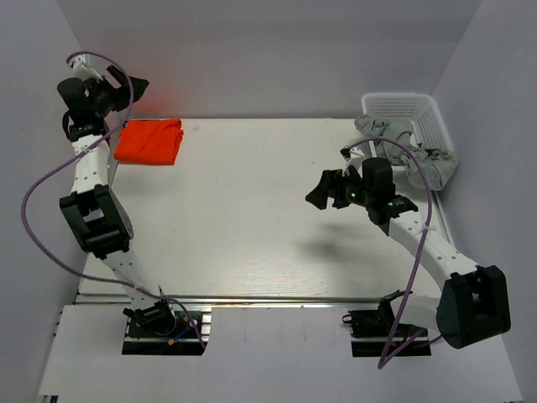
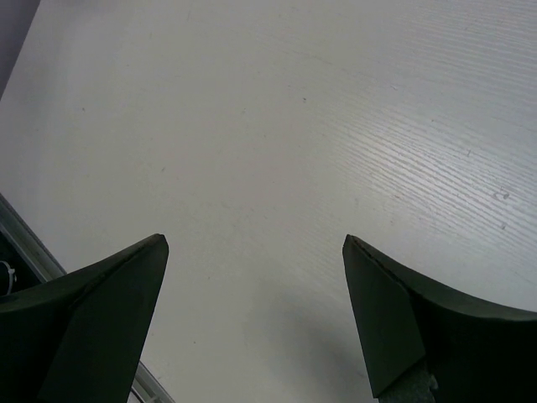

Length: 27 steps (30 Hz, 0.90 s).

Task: Fold and stack the t-shirts
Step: Put the neatly folded tshirt into the corner of the board with the left arm

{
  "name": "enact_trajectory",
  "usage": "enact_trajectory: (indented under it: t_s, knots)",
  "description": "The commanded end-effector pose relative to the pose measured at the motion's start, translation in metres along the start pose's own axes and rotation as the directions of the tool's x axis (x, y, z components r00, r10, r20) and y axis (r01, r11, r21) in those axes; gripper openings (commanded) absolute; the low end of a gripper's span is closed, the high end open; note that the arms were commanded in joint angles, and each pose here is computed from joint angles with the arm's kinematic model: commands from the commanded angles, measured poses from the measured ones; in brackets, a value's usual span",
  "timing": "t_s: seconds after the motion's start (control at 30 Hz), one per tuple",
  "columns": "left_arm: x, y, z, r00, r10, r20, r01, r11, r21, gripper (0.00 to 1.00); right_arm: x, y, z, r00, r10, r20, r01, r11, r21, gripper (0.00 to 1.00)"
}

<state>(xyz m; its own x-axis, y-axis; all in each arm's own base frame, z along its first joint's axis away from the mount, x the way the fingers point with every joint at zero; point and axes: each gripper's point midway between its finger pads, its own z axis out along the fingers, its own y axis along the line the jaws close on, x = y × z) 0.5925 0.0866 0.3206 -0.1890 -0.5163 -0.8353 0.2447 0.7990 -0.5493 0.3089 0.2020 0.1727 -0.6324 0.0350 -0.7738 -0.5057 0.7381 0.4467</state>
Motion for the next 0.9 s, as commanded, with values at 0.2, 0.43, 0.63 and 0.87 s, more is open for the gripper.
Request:
enact_trajectory:
  t_s: [0.2,0.43,0.63,0.87]
  knots:
    - [0.128,-0.116,-0.143,0.981,0.129,-0.142,-0.157,0.967,-0.201,1.0,-0.004,-0.009,-0.025,0.986,0.039,0.165,-0.056,0.994,0.096,0.9]
    - [0.221,-0.106,-0.2,0.96,0.065,-0.274,-0.154,0.935,-0.32,1.0,0.015,-0.017,-0.036,0.981,0.032,0.193,-0.058,0.99,0.13,0.9]
    - [0.242,-0.097,-0.186,0.921,0.042,-0.388,-0.2,0.904,-0.378,1.0,0.032,-0.032,-0.037,0.98,0.056,0.191,-0.093,0.978,0.189,0.9]
    - [0.24,-0.088,-0.2,0.926,0.073,-0.37,-0.242,0.868,-0.434,1.0,0.029,-0.029,-0.034,0.979,0.031,0.202,-0.066,0.984,0.165,0.9]
